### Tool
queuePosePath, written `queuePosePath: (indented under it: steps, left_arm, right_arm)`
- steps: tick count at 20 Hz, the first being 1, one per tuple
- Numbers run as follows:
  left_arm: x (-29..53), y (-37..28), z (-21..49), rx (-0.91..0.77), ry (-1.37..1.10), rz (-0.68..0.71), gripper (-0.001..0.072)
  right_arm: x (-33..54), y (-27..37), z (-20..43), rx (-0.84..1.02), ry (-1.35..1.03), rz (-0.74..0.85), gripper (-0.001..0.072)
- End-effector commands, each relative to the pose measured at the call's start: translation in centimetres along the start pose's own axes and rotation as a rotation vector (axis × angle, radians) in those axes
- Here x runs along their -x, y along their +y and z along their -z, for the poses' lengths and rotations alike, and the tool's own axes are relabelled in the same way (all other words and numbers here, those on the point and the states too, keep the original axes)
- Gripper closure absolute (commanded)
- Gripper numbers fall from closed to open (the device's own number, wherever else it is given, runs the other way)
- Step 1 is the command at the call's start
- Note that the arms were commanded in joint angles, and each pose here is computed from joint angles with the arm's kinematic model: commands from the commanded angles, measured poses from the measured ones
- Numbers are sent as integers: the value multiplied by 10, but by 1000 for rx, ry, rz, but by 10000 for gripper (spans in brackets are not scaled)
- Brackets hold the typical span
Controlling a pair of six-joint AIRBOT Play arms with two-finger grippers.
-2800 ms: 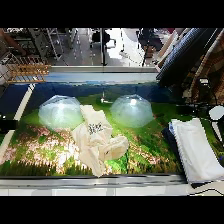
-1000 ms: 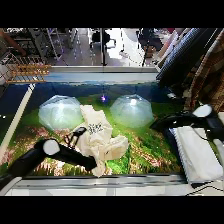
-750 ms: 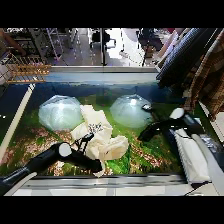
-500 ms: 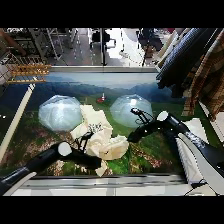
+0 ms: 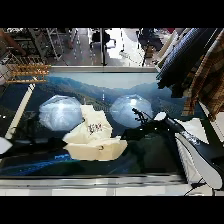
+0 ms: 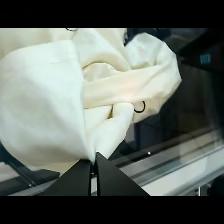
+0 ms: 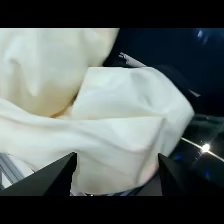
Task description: Fold the clothes and pants, and hang the long-sleeved shirts on hangers.
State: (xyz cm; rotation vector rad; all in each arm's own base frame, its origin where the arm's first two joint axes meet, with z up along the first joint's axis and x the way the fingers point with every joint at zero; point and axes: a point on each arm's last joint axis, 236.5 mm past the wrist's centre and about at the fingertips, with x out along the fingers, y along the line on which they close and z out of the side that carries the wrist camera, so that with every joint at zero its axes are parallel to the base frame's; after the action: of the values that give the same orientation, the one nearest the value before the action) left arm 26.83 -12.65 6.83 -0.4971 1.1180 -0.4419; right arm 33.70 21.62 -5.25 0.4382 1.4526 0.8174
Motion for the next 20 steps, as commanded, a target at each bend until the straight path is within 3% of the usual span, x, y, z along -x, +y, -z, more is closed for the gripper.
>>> queuePosePath:
  steps: [1, 3, 4, 6, 8, 11, 14, 17, 20]
  left_arm:
    - [25, 20, 0, 31, -32, -39, 702]
    - [25, 18, -1, 32, -33, -31, 702]
    - [25, 15, -2, 31, -37, -19, 702]
    - [25, 10, -3, 11, -42, 2, 702]
    - [25, 10, -3, 11, -42, 3, 702]
    - [40, 2, -21, -39, -94, -1, 702]
    - [103, -36, -84, -120, -299, 26, 702]
    - [190, -105, -141, -252, -526, 112, 702]
    - [285, -186, -166, -439, -756, 181, 701]
  right_arm:
    - [-24, -12, 13, -118, 72, 47, 146]
    - [-44, -6, 10, -133, 65, 42, 151]
    - [-51, 4, 7, -143, 53, 11, 218]
    - [-57, 35, 9, -115, 72, -83, 571]
    - [-51, 52, 16, -73, 123, -117, 695]
    - [-8, 58, -5, 75, 69, -6, 699]
    - [105, 87, -39, 314, -123, 271, 699]
    - [237, 171, -31, 569, -397, 474, 699]
    - [352, 276, 13, 773, -777, 532, 699]
